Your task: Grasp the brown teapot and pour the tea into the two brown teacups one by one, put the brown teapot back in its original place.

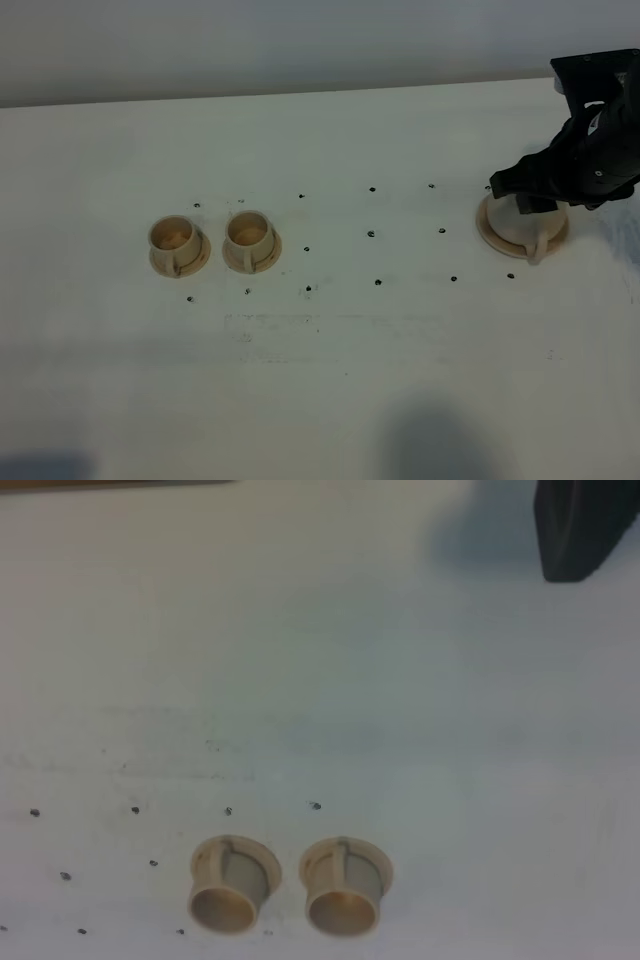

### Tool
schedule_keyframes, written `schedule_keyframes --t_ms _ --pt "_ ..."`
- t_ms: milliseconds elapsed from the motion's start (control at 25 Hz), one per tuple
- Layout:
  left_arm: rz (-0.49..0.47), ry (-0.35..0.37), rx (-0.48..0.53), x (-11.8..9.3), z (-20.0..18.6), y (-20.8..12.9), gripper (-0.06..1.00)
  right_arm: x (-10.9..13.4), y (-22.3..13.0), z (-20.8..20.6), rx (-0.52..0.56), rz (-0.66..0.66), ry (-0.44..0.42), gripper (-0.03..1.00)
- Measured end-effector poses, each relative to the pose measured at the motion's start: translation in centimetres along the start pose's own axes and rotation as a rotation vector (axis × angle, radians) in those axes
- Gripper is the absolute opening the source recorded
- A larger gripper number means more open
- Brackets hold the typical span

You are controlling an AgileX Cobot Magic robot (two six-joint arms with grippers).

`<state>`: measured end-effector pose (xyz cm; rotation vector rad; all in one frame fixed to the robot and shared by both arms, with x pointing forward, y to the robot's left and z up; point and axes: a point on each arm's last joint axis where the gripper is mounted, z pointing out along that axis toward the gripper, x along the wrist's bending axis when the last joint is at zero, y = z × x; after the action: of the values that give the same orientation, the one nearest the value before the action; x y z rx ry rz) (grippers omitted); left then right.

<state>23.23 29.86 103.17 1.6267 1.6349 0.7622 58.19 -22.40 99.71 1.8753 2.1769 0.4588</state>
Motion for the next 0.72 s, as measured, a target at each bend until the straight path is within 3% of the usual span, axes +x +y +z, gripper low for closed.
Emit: schedule_keyframes --t_ms 240,720 --pt "0.000 0.000 0.000 0.0 0.0 0.0 0.33 -1.0 -0.1 0.5 0.047 0.010 -0.040 0.48" --pt "0.000 0.000 0.000 0.0 0.0 0.0 0.33 -1.0 -0.5 2.7 0.103 0.024 -0.035 0.48"
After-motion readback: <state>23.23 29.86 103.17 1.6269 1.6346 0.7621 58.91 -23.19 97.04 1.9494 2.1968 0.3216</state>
